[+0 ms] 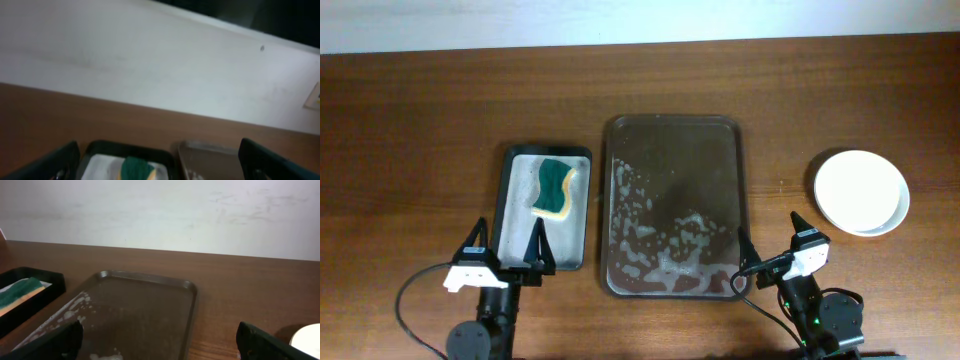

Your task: Clean dirty plates on tray and stack at the side

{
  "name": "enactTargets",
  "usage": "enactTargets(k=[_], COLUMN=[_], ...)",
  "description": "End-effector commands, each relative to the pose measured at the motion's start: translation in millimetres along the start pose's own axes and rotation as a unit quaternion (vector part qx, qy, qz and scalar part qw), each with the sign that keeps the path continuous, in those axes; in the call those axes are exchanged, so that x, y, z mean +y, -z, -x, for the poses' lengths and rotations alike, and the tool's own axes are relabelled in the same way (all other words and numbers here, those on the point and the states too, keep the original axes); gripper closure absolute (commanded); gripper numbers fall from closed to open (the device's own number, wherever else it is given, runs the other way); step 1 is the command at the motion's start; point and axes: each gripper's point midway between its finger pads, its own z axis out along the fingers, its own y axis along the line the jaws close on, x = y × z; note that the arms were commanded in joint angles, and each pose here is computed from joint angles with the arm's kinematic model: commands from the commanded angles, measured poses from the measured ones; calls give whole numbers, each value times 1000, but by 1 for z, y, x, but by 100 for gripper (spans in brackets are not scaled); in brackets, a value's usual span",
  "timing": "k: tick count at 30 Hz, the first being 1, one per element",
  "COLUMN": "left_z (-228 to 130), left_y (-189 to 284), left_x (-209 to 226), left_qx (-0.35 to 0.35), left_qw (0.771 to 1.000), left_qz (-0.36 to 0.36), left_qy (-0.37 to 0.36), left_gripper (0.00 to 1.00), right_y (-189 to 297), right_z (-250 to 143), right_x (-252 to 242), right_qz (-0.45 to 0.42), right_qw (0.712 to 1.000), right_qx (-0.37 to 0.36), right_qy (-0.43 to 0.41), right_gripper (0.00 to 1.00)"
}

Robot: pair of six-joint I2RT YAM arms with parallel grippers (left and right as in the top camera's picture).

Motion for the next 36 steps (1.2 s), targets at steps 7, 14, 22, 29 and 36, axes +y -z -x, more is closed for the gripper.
enactTargets(k=[7, 14, 22, 29, 36], left_z=[-55, -55, -55, -55, -55], left_y=[3, 3, 3, 3, 3], left_x=[16, 16, 16, 16, 16], left_qx=[89, 90, 90, 89, 90], left_qw=[996, 996, 996, 996, 996], left_qz=[28, 28, 28, 28, 28], left_qy=[-5, -5, -5, -5, -5], left_gripper=[1, 1, 1, 1, 0], right_y=[0, 0, 0, 0, 0], right_z=[-2, -2, -2, -2, -2], right_x=[0, 0, 0, 0, 0], right_qz=[-1, -1, -1, -1, -1], right_qw=[1000, 1000, 1000, 1000, 1000], right_qx=[2, 2, 2, 2, 2], right_qy=[2, 2, 2, 2, 2], right_gripper=[1, 1, 1, 1, 1])
